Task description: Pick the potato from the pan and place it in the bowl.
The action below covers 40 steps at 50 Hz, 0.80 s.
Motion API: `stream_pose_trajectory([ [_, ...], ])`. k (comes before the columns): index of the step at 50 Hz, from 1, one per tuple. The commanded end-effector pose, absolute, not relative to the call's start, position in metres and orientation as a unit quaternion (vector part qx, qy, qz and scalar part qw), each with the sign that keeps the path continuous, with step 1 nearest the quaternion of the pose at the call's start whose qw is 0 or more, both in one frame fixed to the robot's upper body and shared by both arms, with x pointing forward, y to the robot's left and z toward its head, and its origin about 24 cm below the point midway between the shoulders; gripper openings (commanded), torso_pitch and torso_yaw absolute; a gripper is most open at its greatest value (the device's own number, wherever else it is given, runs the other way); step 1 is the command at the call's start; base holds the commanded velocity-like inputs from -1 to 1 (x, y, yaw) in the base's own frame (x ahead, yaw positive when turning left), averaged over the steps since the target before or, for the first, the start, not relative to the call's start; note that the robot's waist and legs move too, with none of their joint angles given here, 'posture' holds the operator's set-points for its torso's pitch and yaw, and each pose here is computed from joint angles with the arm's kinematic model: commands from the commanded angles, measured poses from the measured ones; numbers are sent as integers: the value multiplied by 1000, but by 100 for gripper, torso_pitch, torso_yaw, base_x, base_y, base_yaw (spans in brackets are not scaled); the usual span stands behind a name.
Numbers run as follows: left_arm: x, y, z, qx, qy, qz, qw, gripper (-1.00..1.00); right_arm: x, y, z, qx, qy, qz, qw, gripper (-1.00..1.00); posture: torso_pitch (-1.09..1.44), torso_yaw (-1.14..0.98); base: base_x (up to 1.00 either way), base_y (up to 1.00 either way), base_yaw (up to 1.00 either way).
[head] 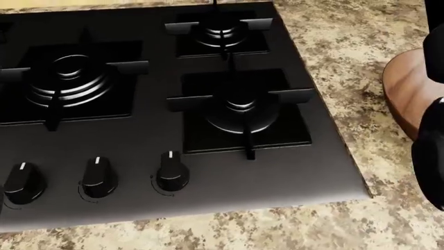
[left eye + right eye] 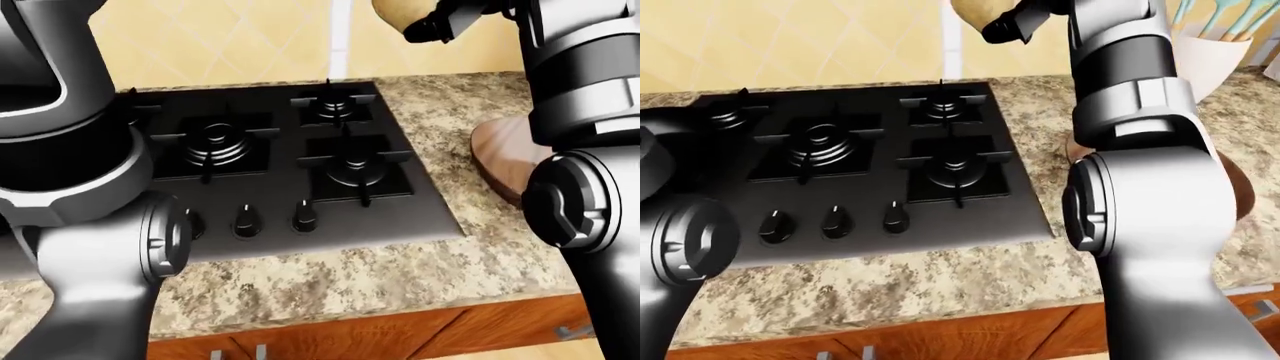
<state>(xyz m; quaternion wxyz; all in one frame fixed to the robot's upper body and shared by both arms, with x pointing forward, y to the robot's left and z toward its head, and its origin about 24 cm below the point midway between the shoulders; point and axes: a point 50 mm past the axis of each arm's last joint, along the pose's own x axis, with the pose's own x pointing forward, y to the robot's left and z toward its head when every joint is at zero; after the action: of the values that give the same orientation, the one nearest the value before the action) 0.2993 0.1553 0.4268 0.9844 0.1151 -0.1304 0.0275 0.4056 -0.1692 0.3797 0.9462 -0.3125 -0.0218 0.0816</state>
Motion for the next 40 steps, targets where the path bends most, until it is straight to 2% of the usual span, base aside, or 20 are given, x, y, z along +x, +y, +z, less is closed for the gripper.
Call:
stream_pose_trajectory([
  [1,286,160,444,111,-178,46,977,100,394,-159,412,-319,-88,82,940,-100,0,0,0,-53,0],
  [40,289,161,439,112,-175,47,977,100,394,-157,412,-319,-85,86,940,-100,0,0,0,-42,0],
])
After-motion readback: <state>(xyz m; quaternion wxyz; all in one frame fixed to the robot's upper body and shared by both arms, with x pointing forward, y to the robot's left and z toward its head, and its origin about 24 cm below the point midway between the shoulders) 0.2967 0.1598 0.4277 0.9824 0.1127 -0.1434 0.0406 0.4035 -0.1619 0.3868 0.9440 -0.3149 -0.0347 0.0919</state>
